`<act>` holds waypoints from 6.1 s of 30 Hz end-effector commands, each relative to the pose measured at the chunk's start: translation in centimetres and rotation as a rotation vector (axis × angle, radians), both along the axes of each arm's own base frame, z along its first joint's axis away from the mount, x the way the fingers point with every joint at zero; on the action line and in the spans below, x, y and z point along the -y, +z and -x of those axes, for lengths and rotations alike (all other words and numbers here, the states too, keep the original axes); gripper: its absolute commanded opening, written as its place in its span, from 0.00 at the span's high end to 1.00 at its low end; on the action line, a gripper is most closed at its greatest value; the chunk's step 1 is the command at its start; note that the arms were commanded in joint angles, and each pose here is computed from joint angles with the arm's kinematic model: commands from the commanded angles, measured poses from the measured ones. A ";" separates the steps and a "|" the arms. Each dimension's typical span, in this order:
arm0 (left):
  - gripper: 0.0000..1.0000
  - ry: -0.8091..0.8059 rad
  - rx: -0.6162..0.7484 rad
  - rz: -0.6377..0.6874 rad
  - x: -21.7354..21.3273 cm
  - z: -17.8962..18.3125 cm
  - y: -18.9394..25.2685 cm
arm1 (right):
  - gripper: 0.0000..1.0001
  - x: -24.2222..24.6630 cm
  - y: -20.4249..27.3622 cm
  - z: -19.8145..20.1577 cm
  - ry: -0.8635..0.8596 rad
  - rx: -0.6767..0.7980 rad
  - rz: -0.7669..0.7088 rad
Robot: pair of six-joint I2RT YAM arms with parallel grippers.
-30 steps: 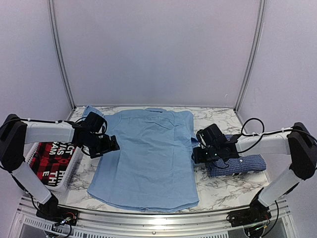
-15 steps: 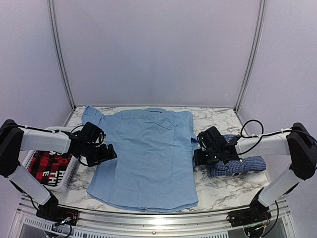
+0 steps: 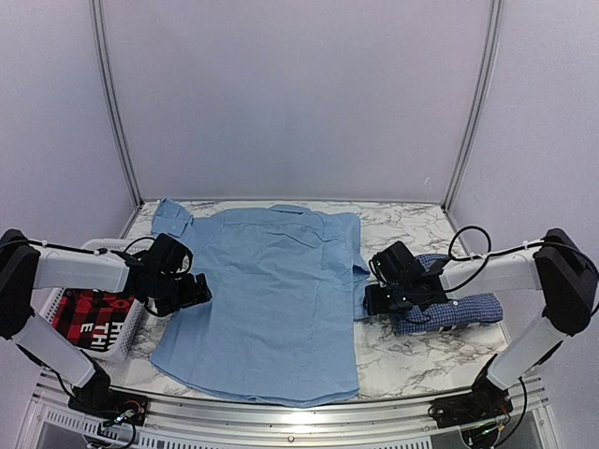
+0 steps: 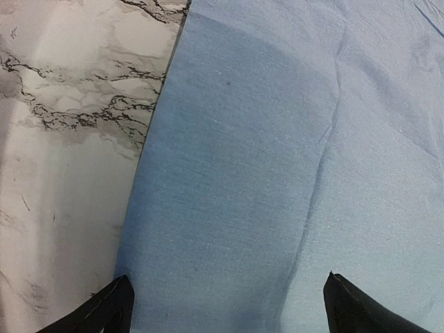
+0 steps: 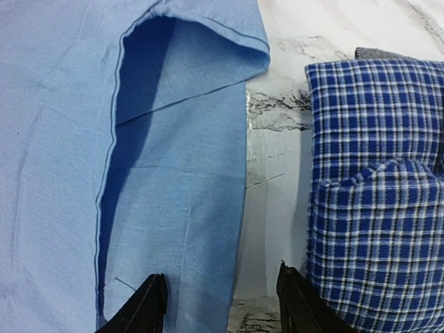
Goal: Fold and stack the long sleeve shirts
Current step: Pick up the sleeve from the center of the board, then adjust the sleeve at the center of the board, then pick up the sleeve from the center of the board.
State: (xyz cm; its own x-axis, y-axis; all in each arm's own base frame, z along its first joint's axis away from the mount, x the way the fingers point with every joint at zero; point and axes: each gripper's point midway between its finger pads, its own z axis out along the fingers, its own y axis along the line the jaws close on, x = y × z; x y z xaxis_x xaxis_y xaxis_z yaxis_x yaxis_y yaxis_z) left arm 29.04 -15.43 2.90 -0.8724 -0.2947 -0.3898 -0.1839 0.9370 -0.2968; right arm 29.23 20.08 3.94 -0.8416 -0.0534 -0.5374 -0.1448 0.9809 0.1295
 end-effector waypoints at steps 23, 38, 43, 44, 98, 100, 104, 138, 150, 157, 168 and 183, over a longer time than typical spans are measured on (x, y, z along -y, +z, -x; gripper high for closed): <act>0.01 0.018 -0.126 -0.070 -2.4 3.5 -2.3 | 1.00 -1.8 8.7 -9.4 -0.027 0.199 0.039; 0.01 0.006 -0.134 -0.057 -2.3 4.0 -2.3 | 1.00 8.7 17.9 -24.2 -0.350 0.459 0.219; 0.01 -0.005 -0.133 -0.048 -1.9 4.0 -2.2 | 1.00 11.6 21.0 -25.2 -0.452 0.530 0.203; 0.01 -0.008 -0.133 -0.045 -1.8 4.0 -2.2 | 1.00 11.9 21.3 -25.2 -0.465 0.540 0.206; 0.01 -0.171 0.132 0.080 8.8 -2.1 9.4 | 0.91 -13.7 18.3 -16.4 0.381 0.498 -0.104; 0.01 -0.180 0.134 0.092 9.5 -2.7 9.6 | 0.81 -16.4 16.3 -15.2 0.437 0.449 -0.120; 0.01 -0.192 0.127 0.103 10.4 -3.3 9.3 | 0.48 -18.9 15.1 -13.6 0.504 0.381 -0.168; 0.01 -0.212 0.102 0.181 11.2 -2.1 8.4 | 0.33 -16.2 6.9 -3.7 0.783 0.424 0.001; 0.01 -0.207 0.114 0.183 10.9 -1.9 8.5 | 0.36 -17.9 5.3 -6.4 0.773 0.441 0.097; 0.01 -0.208 0.141 0.190 10.8 -2.1 9.5 | 0.39 -18.5 4.7 -5.5 0.810 0.425 0.115; 0.01 -0.208 0.137 0.191 10.5 -1.6 9.4 | 0.37 -16.3 4.9 -4.1 0.745 0.431 0.100; 0.01 -0.201 0.138 0.195 10.5 -1.7 9.5 | 0.39 -19.0 3.7 -6.1 0.774 0.450 0.139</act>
State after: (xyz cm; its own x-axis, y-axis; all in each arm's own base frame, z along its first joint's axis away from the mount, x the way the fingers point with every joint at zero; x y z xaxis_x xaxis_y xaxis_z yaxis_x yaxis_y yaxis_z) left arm 30.67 -25.86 11.35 -0.8767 -0.1893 -0.4422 0.0443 0.8836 -0.4661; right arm 34.85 37.61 6.32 -0.2950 -0.6152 -0.7311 -0.7774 0.5994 -0.1907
